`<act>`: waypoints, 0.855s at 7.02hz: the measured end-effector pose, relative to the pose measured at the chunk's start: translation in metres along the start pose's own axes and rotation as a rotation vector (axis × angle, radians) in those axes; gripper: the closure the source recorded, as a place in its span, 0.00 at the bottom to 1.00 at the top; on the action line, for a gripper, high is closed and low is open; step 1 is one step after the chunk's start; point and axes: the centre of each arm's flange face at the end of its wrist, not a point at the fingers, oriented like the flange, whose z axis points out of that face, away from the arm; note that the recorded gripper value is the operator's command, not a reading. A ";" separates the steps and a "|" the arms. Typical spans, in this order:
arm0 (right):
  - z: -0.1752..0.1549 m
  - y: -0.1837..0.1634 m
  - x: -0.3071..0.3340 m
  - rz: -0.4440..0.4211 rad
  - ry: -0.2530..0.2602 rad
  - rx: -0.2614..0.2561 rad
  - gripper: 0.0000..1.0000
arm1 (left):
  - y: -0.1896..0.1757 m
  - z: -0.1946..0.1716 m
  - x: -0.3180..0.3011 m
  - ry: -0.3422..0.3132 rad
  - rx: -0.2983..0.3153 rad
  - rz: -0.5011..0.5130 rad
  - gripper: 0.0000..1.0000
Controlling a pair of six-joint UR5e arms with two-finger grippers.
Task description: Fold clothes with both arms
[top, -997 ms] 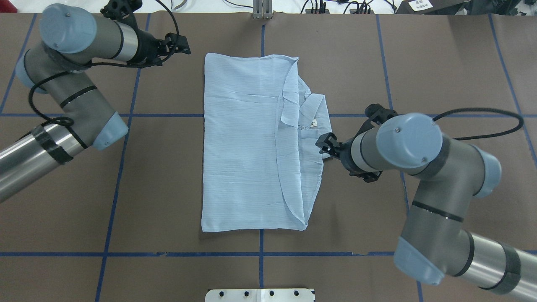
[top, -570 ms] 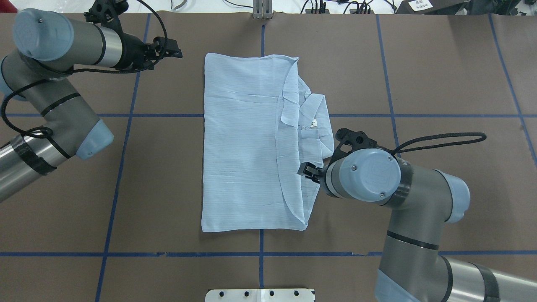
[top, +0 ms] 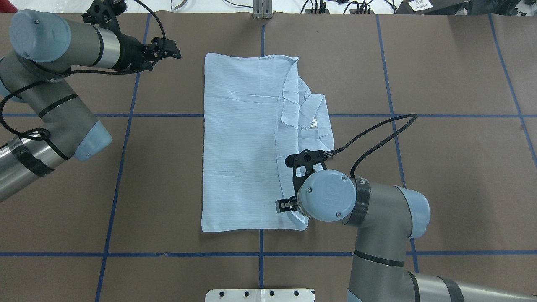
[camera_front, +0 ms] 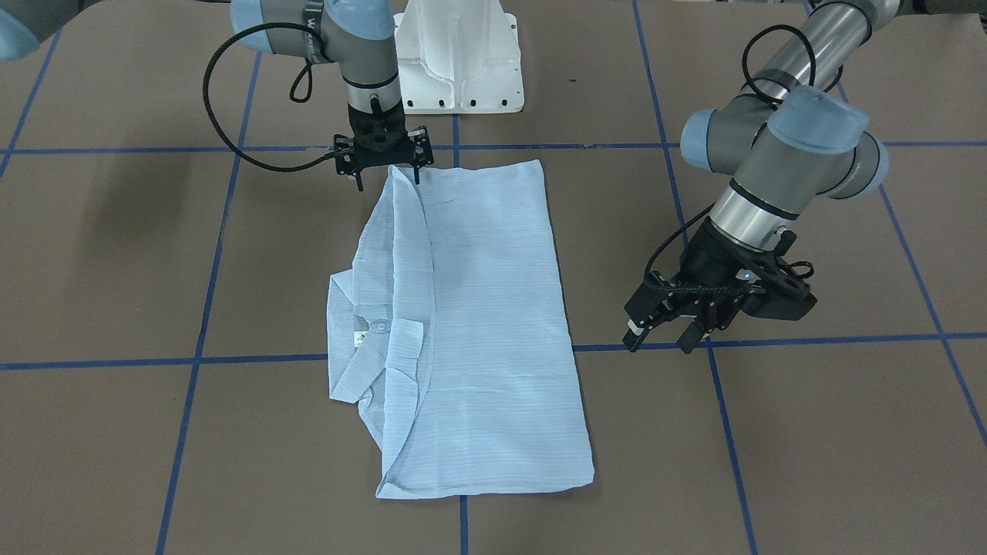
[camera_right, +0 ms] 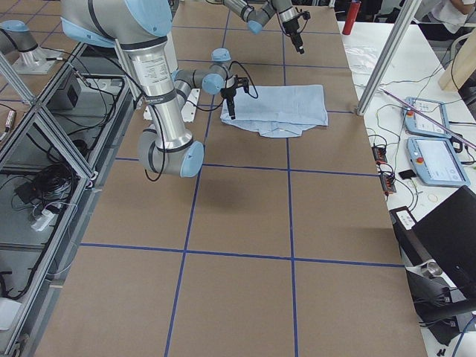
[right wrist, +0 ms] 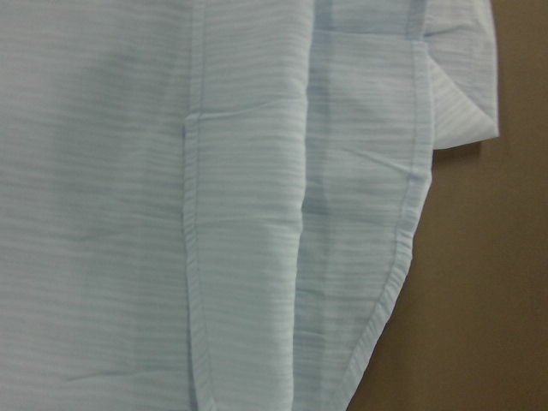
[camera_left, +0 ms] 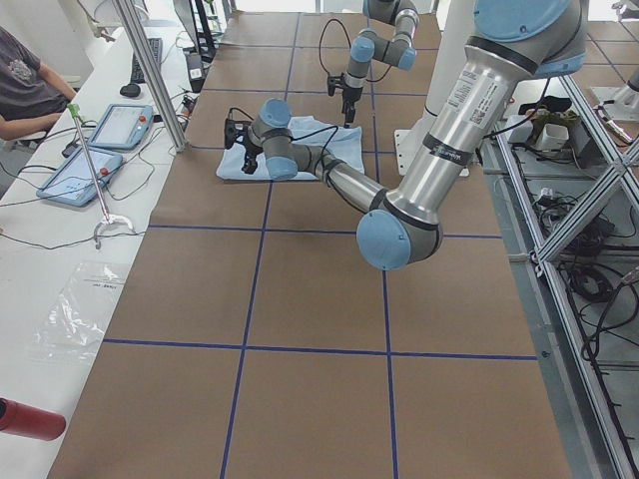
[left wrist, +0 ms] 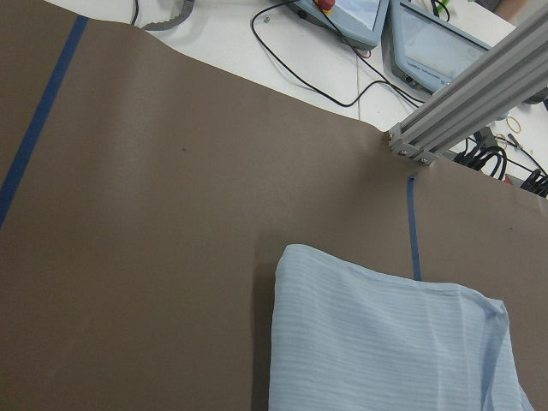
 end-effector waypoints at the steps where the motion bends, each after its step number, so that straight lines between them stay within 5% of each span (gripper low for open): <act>1: 0.009 0.003 -0.001 -0.094 0.012 -0.014 0.00 | 0.001 -0.001 -0.002 0.000 -0.001 -0.003 0.00; 3: 0.018 0.005 -0.001 -0.183 0.024 -0.030 0.00 | 0.004 -0.004 -0.005 -0.001 -0.002 -0.006 0.00; 6: 0.028 0.005 -0.007 -0.198 0.028 -0.053 0.00 | 0.006 -0.005 -0.005 0.002 -0.003 -0.006 0.00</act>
